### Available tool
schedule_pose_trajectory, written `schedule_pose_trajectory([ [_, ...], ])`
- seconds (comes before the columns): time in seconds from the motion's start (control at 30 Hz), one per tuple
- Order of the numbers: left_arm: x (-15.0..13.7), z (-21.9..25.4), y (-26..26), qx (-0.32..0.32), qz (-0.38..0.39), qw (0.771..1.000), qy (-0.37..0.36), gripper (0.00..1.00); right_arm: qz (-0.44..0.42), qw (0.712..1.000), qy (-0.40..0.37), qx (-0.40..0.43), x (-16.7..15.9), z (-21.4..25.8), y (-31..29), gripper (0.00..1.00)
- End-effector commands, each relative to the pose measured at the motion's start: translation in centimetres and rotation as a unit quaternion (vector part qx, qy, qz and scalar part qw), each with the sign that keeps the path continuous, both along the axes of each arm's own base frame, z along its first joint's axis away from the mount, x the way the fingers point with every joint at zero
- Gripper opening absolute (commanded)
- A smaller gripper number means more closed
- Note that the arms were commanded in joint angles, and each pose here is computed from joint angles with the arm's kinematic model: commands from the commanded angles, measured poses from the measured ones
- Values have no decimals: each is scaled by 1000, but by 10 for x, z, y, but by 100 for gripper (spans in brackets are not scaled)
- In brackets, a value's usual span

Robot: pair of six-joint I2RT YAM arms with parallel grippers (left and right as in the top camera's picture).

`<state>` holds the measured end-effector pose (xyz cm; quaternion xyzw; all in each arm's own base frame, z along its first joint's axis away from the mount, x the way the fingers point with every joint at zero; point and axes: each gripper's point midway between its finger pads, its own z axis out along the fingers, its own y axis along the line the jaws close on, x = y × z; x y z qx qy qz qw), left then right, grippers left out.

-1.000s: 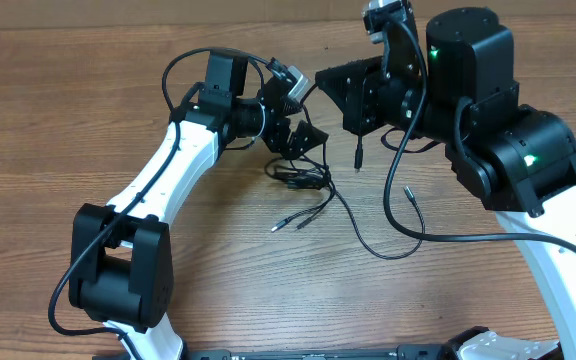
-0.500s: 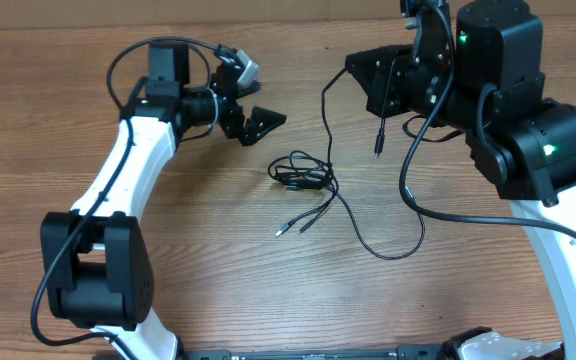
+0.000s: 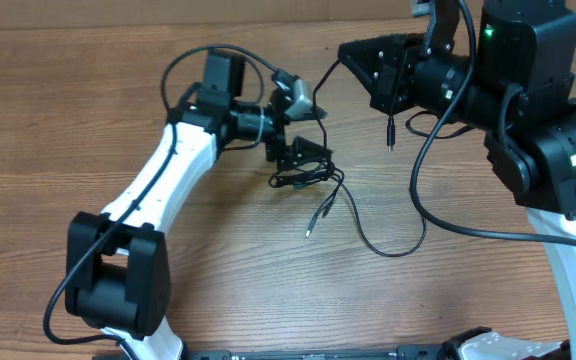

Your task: Untangle cables

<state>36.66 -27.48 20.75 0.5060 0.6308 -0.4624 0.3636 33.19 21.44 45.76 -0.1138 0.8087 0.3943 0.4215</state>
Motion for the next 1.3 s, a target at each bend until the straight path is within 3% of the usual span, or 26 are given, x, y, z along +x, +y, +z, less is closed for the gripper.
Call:
schedule_pose_trajectory([
  [0.0, -4, 19, -9, -8, -13, 999, -48, 76, 20, 999, -15, 26, -16, 23, 1, 4],
  [0.1, -4, 21, -11, -10, -15, 998, -55, 60, 20, 999, -17, 27, -16, 24, 1, 4],
  [0.27, -1, 19, -9, -4, -8, 998, -55, 43, 20, 999, -17, 27, -16, 24, 1, 4],
  [0.4, 7, 11, -7, 19, 15, 998, -60, 16, 20, 999, -17, 26, -16, 24, 1, 4],
  [0.47, 10, 9, -6, 26, 22, 997, -62, 8, 20, 999, -17, 26, -16, 24, 1, 4],
  [0.63, 16, 9, 1, 27, 34, 997, -59, 4, 3, 1000, -21, 19, -11, 23, -3, 4],
  [0.8, 35, 23, 19, -2, 87, 996, 10, 4, 2, 1000, -20, 19, -11, 22, -3, 6],
  [0.97, 66, 51, 42, -57, 165, 980, 95, 5, -63, 997, -7, -34, 6, 0, -22, 37],
  [1.0, 74, 60, 47, -75, 181, 974, 113, 4, -107, 992, 7, -61, 17, -14, -36, 49],
  [1.03, 80, 71, 53, -94, 197, 967, 133, 5, -164, 981, 37, -93, 29, -36, -53, 90],
  [1.07, 83, 78, 57, -106, 205, 962, 143, 5, -196, 974, 65, -98, 33, -48, -61, 100],
  [1.17, 88, 101, 66, -136, 222, 952, 159, 4, -257, 946, 171, -95, 41, -93, -69, 100],
  [1.27, 77, 128, 67, -154, 209, 956, 135, 4, -237, 938, 226, -112, 47, -132, -55, 100],
])
